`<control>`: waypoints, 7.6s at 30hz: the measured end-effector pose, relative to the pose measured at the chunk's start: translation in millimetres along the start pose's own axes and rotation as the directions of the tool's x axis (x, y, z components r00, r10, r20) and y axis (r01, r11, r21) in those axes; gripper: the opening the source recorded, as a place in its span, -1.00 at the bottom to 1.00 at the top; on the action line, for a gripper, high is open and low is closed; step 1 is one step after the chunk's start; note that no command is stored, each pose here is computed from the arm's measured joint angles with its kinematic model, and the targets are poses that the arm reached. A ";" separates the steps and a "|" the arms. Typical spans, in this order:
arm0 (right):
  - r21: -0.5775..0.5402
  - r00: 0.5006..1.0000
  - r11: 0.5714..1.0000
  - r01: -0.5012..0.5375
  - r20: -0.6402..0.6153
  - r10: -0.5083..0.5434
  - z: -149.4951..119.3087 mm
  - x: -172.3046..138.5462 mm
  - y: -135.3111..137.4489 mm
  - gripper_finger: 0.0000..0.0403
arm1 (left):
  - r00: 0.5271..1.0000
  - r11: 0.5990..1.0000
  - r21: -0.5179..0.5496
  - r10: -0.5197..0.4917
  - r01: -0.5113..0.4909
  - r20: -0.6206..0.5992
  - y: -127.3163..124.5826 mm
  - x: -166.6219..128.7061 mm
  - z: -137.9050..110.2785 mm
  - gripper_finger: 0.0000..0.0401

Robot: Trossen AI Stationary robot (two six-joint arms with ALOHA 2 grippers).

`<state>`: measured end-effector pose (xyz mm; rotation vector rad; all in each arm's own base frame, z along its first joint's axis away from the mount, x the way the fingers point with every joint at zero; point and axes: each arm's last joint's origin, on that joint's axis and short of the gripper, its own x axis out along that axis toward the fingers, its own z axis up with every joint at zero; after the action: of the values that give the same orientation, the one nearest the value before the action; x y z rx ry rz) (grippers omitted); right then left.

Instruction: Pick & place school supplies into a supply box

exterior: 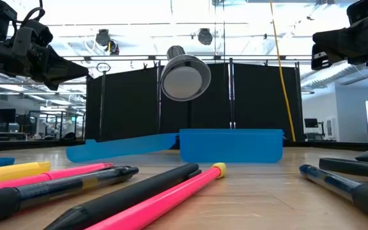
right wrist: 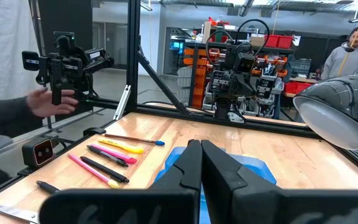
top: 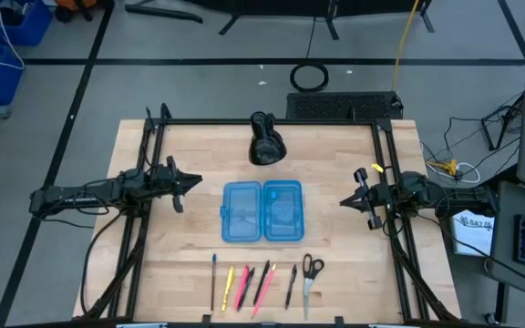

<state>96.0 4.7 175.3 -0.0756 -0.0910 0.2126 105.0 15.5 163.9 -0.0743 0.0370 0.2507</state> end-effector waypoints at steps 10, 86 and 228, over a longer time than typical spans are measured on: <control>0.003 1.000 1.000 0.000 0.007 0.000 0.7 0.0 0.0 -1.00 | 1.000 1.000 0.000 0.000 0.000 0.000 0.0 0.0 0.0 -0.79; -0.118 0.993 0.993 0.022 0.121 -0.008 11.8 -0.7 -0.7 -1.00 | 0.166 0.571 -0.150 -0.024 -0.807 -0.986 -238.0 109.9 11.1 -0.79; -0.052 0.993 0.999 0.012 0.115 -0.006 11.6 0.7 -0.9 -1.00 | 0.610 0.612 -0.318 0.352 -0.724 -0.710 -104.6 297.8 62.4 -0.94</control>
<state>95.7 4.7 186.9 -0.1158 -0.2115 0.2056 421.0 -7.2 219.6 -0.7888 0.6325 0.8979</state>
